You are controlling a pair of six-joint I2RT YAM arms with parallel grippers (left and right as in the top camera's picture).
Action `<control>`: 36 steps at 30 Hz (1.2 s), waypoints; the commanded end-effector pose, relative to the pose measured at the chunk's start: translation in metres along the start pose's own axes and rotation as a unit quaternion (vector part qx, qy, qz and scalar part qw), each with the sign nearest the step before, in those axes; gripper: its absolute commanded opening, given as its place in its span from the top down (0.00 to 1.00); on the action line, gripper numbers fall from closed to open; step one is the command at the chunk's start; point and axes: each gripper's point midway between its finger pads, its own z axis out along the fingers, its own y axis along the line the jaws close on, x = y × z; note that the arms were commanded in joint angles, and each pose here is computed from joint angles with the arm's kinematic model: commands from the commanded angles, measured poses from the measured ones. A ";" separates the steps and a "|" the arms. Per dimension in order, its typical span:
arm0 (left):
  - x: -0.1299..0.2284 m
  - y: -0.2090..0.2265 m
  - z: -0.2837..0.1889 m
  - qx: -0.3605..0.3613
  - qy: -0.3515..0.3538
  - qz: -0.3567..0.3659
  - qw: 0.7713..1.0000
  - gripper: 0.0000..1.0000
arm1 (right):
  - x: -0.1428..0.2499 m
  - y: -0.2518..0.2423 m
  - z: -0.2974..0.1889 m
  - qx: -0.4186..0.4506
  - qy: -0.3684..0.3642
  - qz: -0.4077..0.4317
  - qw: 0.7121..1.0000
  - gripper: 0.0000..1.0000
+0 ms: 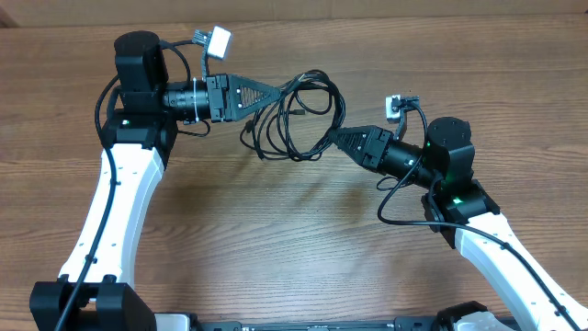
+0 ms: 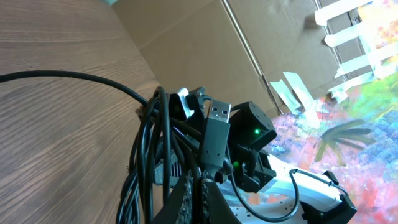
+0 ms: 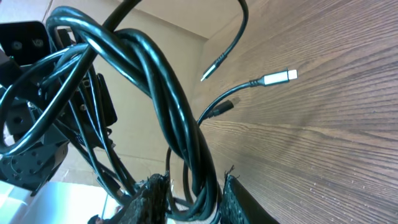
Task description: Untangle cables
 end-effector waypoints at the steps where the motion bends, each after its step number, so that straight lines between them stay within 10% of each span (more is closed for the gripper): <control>1: 0.003 -0.007 0.009 0.010 0.013 0.005 1.000 0.96 | -0.001 0.005 0.001 -0.007 0.002 -0.009 1.000 0.71; 14: 0.003 -0.004 0.018 -0.002 0.010 0.005 1.000 0.96 | 0.000 0.005 0.001 -0.007 0.003 -0.009 1.000 0.96; 23: -0.003 0.013 0.008 -0.040 -0.014 0.044 0.998 0.96 | -0.002 0.008 0.000 -0.012 -0.001 -0.014 1.000 0.96; 24: -0.004 0.021 0.004 -0.058 -0.021 0.039 0.997 0.92 | -0.003 0.011 0.000 -0.019 -0.002 -0.020 1.000 0.96; 27: -0.001 0.070 -0.018 -0.179 -0.052 -0.018 0.982 0.28 | -0.007 0.020 0.000 -0.036 -0.007 -0.035 0.999 0.96; 29: 0.014 0.106 -0.038 -0.283 -0.057 -0.068 0.955 0.05 | -0.007 0.022 0.000 -0.039 -0.008 -0.038 0.998 0.96; 36: 0.050 0.157 -0.088 -0.474 -0.011 -0.071 0.877 0.00 | -0.013 0.021 -0.003 -0.039 -0.018 -0.041 0.998 0.96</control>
